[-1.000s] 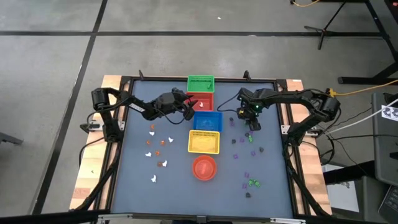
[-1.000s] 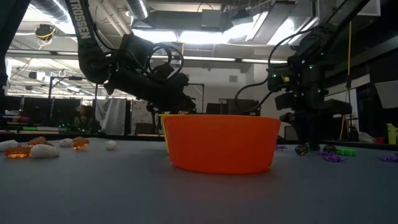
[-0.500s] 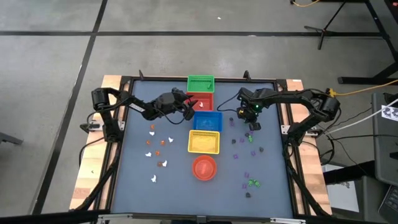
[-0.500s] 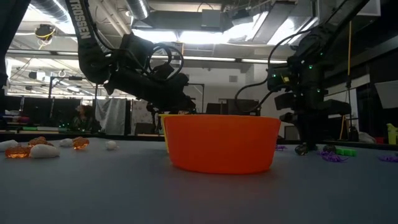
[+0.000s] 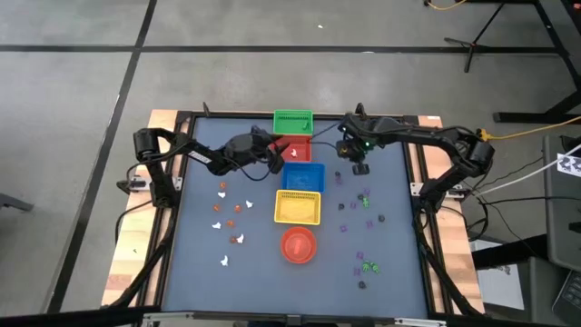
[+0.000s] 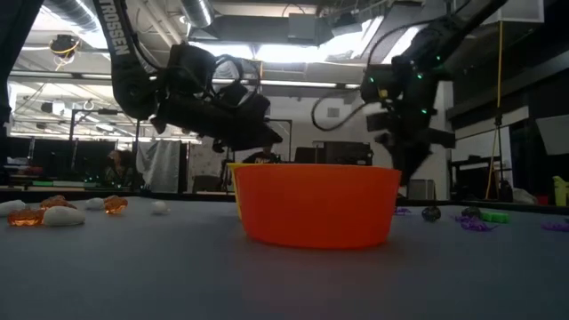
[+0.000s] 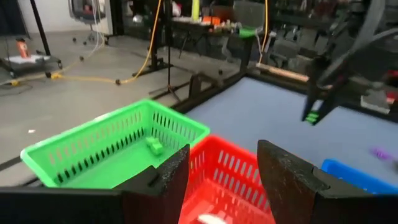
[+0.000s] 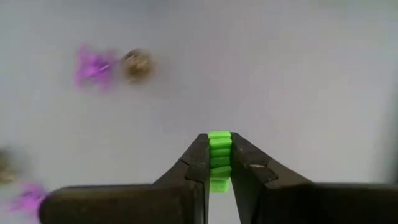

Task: Sort Halloween decoration
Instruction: Put the green skeleton toy into the green bin

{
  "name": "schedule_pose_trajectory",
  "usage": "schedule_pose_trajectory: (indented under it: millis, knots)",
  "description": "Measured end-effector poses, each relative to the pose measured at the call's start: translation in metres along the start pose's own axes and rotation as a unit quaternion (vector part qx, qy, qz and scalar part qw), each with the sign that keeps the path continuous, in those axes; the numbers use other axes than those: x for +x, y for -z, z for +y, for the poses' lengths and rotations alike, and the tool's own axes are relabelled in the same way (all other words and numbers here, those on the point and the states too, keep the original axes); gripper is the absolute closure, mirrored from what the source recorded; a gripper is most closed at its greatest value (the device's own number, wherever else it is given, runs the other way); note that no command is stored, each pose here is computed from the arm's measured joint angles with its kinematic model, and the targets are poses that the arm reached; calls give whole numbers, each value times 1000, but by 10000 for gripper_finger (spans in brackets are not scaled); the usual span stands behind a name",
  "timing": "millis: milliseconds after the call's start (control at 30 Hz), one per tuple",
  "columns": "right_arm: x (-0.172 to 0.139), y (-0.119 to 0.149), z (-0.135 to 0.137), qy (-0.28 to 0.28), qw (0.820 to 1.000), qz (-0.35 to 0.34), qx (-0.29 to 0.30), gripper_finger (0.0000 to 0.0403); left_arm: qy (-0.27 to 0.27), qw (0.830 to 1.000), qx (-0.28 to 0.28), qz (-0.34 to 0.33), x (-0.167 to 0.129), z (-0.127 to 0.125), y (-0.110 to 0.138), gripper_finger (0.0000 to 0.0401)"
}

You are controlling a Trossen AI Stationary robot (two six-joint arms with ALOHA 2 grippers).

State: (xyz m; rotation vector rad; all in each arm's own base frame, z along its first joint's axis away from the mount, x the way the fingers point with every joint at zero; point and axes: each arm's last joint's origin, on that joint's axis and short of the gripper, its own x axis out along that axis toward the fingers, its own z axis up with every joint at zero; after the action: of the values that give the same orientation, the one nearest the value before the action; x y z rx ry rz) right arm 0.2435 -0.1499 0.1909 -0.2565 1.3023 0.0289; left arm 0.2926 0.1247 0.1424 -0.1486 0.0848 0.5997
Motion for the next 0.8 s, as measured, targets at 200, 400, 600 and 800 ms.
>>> schedule_pose_trajectory:
  millis: [200, 400, 600, 800]
  knots:
    - [-14, -28, -25, 109, 986, -122, -7, 362, 0, 999, 43, -29, -3, 0, -15, 229]
    - [-24, -47, -41, 196, 953, -232, -16, 361, 2, 995, 74, -66, -11, -2, -37, 229]
    - [-21, -59, -50, 225, 929, -292, -27, 361, 2, 994, 73, -81, -20, -2, -53, 229]
    - [1, -68, -59, 240, 914, -326, -35, 361, 11, 996, 79, -48, -28, -3, -60, 229]
